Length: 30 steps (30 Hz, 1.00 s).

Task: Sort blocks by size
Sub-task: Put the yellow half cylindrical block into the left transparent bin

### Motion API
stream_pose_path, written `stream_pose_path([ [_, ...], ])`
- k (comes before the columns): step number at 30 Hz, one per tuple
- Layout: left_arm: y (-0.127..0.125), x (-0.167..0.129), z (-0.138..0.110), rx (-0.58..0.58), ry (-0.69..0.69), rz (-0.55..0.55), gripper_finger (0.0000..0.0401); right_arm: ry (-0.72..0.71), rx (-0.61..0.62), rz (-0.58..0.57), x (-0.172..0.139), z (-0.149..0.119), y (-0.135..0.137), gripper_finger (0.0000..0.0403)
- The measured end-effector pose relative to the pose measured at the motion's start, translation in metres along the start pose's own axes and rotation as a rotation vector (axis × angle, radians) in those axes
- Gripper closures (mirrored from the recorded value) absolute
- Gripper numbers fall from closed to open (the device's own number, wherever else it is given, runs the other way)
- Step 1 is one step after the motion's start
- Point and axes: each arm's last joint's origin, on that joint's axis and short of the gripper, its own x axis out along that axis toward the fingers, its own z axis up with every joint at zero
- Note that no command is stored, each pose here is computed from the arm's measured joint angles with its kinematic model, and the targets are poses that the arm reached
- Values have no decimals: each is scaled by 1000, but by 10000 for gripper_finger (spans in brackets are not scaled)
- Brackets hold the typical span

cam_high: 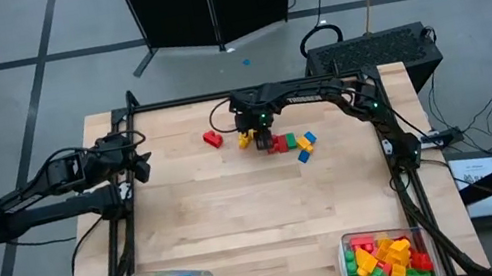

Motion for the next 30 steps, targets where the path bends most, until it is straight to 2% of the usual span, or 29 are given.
stream_pose_path([
  [8,0,0,0,0,0,0,146,56,11,17,1,-3,6,352],
  [13,0,0,0,0,0,0,146,85,42,41,8,-4,10,397],
  [18,0,0,0,-1,0,0,146,86,77,43,5,-1,18,402],
  [24,0,0,0,-1,0,0,146,86,102,105,-1,5,44,403],
  [27,0,0,0,-1,0,0,146,62,112,91,-13,11,53,403],
  [30,0,0,0,-3,0,0,146,33,130,25,-30,20,57,394],
])
